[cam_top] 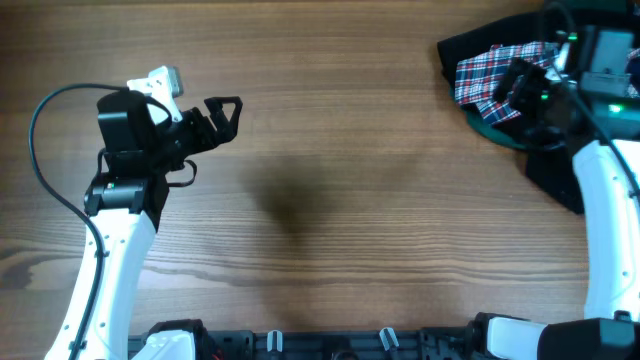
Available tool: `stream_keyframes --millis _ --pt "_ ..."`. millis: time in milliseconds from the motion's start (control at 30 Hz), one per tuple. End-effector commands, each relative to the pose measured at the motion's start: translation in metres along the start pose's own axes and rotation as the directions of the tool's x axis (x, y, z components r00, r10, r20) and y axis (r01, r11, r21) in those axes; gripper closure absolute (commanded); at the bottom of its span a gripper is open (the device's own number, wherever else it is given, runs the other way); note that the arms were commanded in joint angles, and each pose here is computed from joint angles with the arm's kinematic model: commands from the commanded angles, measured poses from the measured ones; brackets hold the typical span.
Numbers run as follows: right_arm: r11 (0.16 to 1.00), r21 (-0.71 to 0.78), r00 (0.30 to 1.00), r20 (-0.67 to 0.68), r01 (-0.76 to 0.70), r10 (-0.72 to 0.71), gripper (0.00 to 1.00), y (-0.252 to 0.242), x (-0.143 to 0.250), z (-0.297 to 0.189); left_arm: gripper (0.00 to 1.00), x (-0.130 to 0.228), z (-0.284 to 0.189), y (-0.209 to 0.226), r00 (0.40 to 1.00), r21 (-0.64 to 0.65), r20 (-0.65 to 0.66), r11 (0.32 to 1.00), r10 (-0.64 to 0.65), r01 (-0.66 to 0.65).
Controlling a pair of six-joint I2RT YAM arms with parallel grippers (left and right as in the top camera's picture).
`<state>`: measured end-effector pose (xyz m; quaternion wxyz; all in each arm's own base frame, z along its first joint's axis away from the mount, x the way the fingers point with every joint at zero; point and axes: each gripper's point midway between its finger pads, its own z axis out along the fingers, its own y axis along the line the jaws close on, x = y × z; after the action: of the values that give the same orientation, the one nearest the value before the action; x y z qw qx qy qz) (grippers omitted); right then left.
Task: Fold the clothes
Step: 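Reach both grippers toward the plaid garment on the black cloth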
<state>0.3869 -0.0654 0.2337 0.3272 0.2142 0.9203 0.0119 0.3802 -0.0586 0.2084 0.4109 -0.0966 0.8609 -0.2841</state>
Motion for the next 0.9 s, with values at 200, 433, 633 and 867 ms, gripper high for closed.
stream_keyframes --millis 200,433,633,867 --pt "0.989 -0.102 0.993 0.013 -0.112 0.113 0.00 -0.044 -0.041 0.016 0.01 -0.029 0.030 -0.087 0.974 0.013 0.047 0.975 0.222 -0.223" --pt "0.990 -0.082 0.991 -0.076 -0.112 0.106 0.00 -0.049 -0.037 0.057 0.00 0.010 0.087 -0.122 0.955 0.017 -0.046 0.956 0.293 -0.292" --pt "0.994 -0.109 0.989 -0.140 0.033 -0.048 0.00 -0.015 -0.016 0.086 0.00 0.024 0.115 -0.170 0.947 0.153 0.025 0.935 0.320 -0.320" --pt "0.969 -0.246 0.997 -0.076 -0.034 0.016 0.00 -0.001 -0.045 0.045 0.00 0.099 0.184 -0.206 0.984 0.351 -0.104 0.931 0.146 -0.101"
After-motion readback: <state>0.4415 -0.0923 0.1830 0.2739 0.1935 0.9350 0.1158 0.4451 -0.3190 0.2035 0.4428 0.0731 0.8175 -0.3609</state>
